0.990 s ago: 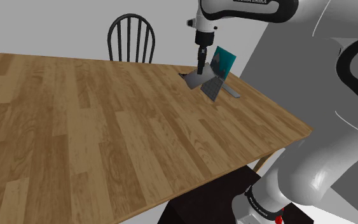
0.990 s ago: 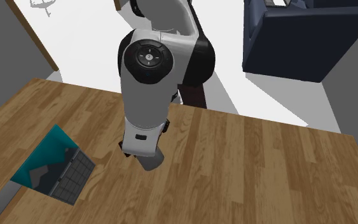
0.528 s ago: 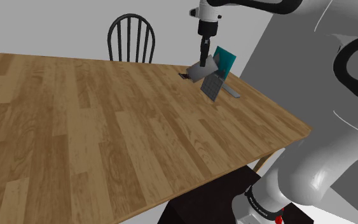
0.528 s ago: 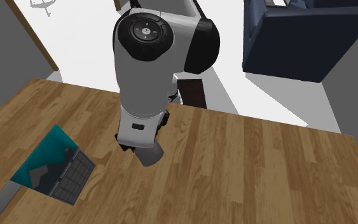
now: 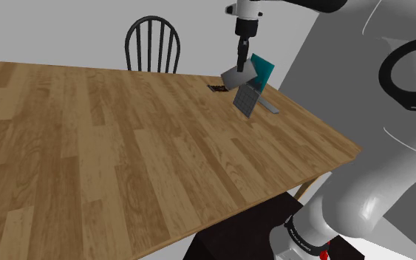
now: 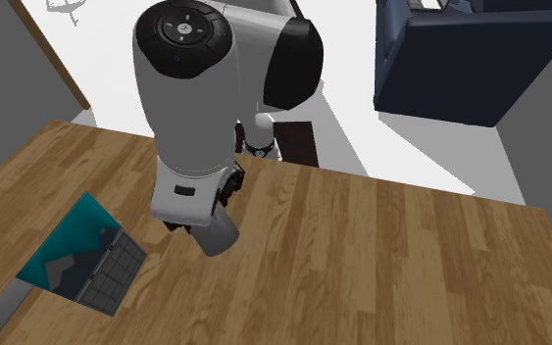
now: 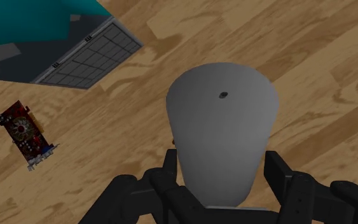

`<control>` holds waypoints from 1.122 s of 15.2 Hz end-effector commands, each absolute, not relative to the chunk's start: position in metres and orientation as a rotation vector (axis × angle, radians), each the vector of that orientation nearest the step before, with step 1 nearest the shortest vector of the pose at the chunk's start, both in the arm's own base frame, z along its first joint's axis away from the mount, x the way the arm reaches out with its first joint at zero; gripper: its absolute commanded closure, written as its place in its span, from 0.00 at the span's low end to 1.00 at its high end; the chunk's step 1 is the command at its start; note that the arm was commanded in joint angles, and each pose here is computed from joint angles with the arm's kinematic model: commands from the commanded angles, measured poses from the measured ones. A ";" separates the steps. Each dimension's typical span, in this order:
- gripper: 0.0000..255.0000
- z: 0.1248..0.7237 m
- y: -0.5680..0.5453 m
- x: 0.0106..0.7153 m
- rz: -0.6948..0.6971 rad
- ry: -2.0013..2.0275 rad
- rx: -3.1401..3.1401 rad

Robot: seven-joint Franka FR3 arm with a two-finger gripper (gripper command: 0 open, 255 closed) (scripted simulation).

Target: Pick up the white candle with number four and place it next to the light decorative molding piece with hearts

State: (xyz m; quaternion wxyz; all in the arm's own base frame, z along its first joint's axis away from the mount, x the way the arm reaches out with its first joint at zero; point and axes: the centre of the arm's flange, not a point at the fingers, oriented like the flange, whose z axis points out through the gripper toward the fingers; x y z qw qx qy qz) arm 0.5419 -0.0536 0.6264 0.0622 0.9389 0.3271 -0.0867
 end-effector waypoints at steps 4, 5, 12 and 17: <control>1.00 0.613 -0.115 0.551 -0.261 0.989 2.838; 1.00 0.609 -0.128 0.553 -0.261 0.989 2.838; 1.00 0.584 -0.216 0.566 -0.261 0.989 2.838; 1.00 0.566 -0.279 0.576 -0.261 0.989 2.838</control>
